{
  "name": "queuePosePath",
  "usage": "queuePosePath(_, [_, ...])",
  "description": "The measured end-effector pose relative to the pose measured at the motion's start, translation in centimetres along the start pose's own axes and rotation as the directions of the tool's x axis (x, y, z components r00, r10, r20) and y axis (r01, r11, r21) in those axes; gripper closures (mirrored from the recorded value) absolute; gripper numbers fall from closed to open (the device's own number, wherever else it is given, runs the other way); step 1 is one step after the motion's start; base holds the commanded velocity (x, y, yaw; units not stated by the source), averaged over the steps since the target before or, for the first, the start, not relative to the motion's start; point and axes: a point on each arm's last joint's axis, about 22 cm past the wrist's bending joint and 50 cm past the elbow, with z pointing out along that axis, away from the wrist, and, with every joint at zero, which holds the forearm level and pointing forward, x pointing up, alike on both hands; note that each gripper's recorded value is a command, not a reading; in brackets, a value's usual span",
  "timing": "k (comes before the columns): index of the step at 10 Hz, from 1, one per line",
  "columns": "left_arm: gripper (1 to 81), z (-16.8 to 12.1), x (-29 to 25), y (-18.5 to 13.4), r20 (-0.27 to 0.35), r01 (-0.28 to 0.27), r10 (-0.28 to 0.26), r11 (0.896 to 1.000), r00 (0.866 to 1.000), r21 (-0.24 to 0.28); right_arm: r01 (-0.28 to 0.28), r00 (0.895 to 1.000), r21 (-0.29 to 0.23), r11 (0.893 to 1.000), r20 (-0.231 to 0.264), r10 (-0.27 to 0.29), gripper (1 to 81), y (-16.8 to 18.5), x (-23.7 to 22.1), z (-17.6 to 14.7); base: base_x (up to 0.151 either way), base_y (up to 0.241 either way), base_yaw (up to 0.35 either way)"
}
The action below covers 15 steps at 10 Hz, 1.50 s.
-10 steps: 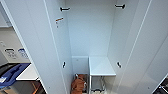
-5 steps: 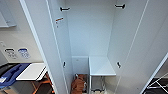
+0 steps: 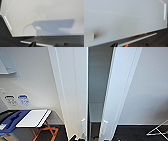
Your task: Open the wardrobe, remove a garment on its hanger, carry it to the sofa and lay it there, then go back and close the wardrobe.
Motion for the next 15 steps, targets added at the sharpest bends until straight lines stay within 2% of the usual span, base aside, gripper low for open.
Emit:
queuePosePath(1, [1.0, 1.3, -2.5, 1.5, 0.034, -0.046, 0.046, 0.999, 0.998, -0.003, 0.048, 0.998, 0.021, 0.999, 0.028, -0.048, 1.0, -1.3, -1.9, 1.4, 0.000, 0.000, 0.000])
queuePosePath(2, [1.0, 1.9, -3.7, 1.3, 0.055, -0.112, 0.111, 0.993, 0.992, 0.020, 0.114, 0.992, 0.038, 0.993, 0.056, -0.116, 1.0, -2.2, -3.8, 2.6, 0.000, 0.000, 0.000])
queuePosePath(3, [1.0, 2.2, -5.1, 0.1, 0.075, -0.184, 0.180, 0.982, 0.981, 0.045, 0.162, 0.983, 0.053, 0.985, 0.074, -0.166, 1.0, -2.7, -5.2, 3.2, 0.000, 0.000, 0.000])
queuePosePath(4, [1.0, 2.2, -7.4, -1.9, 0.108, -0.244, 0.236, 0.967, 0.966, 0.070, 0.197, 0.976, 0.045, 0.979, 0.081, -0.200, 1.0, -1.7, -5.8, 3.3, 0.000, 0.000, 0.000])
queuePosePath(5, [1.0, 1.9, -10.8, -4.7, 0.158, -0.297, 0.281, 0.950, 0.947, 0.094, 0.237, 0.968, -0.002, 0.971, 0.084, -0.236, 1.0, 1.2, -5.6, 2.7, 0.000, 0.000, 0.000])
queuePosePath(6, [1.0, 1.1, -14.0, -8.0, 0.203, -0.347, 0.320, 0.931, 0.925, 0.114, 0.278, 0.958, -0.073, 0.958, 0.098, -0.270, 1.0, 5.6, -5.8, 1.5, 0.000, 0.000, 0.000])
queuePosePath(7, [1.0, -0.4, -16.3, -12.0, 0.242, -0.392, 0.353, 0.909, 0.904, 0.139, 0.322, 0.943, -0.151, 0.935, 0.138, -0.302, 1.0, 10.8, -7.4, 0.0, 0.000, 0.000, 0.000])
queuePosePath(8, [1.0, -2.2, -17.8, -15.9, 0.278, -0.437, 0.383, 0.884, 0.881, 0.167, 0.354, 0.930, -0.194, 0.915, 0.174, -0.323, 1.0, 13.9, -8.8, -1.1, 0.000, 0.000, 0.000])
queuePosePath(10, [1.0, -6.2, -20.5, -22.8, 0.344, -0.514, 0.431, 0.835, 0.834, 0.198, 0.441, 0.888, -0.245, 0.863, 0.262, -0.379, 1.0, 19.4, -12.7, -3.1, 0.000, 0.000, 0.000])
queuePosePath(11, [1.0, -8.2, -23.8, -25.5, 0.387, -0.532, 0.435, 0.825, 0.813, 0.192, 0.462, 0.876, -0.279, 0.842, 0.291, -0.384, 1.0, 22.3, -13.9, -4.7, 0.000, 0.000, 0.000])
queuePosePath(12, [1.0, -10.2, -27.5, -27.6, 0.423, -0.535, 0.427, 0.827, 0.799, 0.176, 0.478, 0.867, -0.332, 0.813, 0.328, -0.376, 1.0, 26.6, -15.4, -7.5, 0.000, 0.000, 0.000])
queuePosePath(13, [1.0, -12.3, -31.1, -29.3, 0.455, -0.532, 0.418, 0.833, 0.787, 0.155, 0.491, 0.860, -0.394, 0.777, 0.363, -0.360, 1.0, 31.0, -16.8, -10.7, 0.000, 0.000, 0.000])
queuePosePath(14, [1.0, -14.5, -33.6, -31.1, 0.481, -0.531, 0.409, 0.834, 0.776, 0.148, 0.500, 0.855, -0.439, 0.746, 0.388, -0.345, 1.0, 34.3, -18.0, -13.5, 0.000, 0.000, 0.000])
queuePosePath(15, [1.0, -16.6, -35.5, -32.9, 0.506, -0.534, 0.398, 0.831, 0.765, 0.154, 0.506, 0.850, -0.470, 0.723, 0.413, -0.326, 1.0, 36.8, -19.8, -15.7, 0.000, 0.000, 0.000])
